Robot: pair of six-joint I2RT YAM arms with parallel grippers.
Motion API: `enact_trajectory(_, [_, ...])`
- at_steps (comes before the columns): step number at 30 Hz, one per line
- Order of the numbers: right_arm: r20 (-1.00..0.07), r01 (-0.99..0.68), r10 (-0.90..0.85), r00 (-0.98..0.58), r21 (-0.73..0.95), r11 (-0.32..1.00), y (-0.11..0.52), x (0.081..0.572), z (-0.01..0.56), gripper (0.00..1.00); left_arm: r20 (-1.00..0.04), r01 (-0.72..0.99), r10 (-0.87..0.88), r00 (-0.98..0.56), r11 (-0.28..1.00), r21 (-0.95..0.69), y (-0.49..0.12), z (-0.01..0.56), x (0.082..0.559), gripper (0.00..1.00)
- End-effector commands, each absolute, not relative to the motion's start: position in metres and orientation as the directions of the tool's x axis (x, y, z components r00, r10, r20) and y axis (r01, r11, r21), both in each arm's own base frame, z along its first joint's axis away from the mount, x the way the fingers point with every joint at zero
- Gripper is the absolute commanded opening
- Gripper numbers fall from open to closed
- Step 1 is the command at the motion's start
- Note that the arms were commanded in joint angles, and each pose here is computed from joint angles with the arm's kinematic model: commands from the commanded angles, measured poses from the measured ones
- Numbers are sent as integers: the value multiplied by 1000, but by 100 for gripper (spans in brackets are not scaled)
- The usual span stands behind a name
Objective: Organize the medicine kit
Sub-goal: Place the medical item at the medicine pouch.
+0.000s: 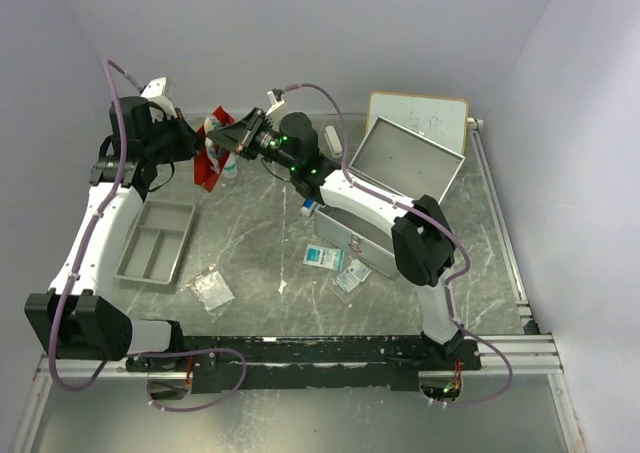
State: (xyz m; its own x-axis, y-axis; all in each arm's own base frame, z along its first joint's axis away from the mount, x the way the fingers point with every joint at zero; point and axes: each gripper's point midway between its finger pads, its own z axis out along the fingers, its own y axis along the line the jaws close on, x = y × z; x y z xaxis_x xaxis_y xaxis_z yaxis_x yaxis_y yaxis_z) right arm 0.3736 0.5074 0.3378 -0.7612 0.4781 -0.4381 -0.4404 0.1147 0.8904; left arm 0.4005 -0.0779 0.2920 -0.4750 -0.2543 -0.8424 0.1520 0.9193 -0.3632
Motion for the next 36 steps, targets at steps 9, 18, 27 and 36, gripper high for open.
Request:
enact_trajectory(9, [-459, -421, 512, -726, 885, 198, 509, 395, 321, 0, -845, 215, -308, -437, 877, -431, -95, 324, 387, 7])
enact_trajectory(18, [-498, -427, 518, -695, 866, 259, 506, 401, 317, 0, -821, 240, -310, -480, 853, -463, -112, 315, 375, 7])
enact_trajectory(27, [-620, -496, 425, -659, 783, 375, 510, 398, 326, 31, -838, 228, -292, -461, 874, -430, -108, 316, 382, 7])
enact_trajectory(36, [-746, -529, 365, -557, 658, 536, 463, 377, 357, 41, -855, 204, -243, -458, 907, -367, -98, 306, 390, 7])
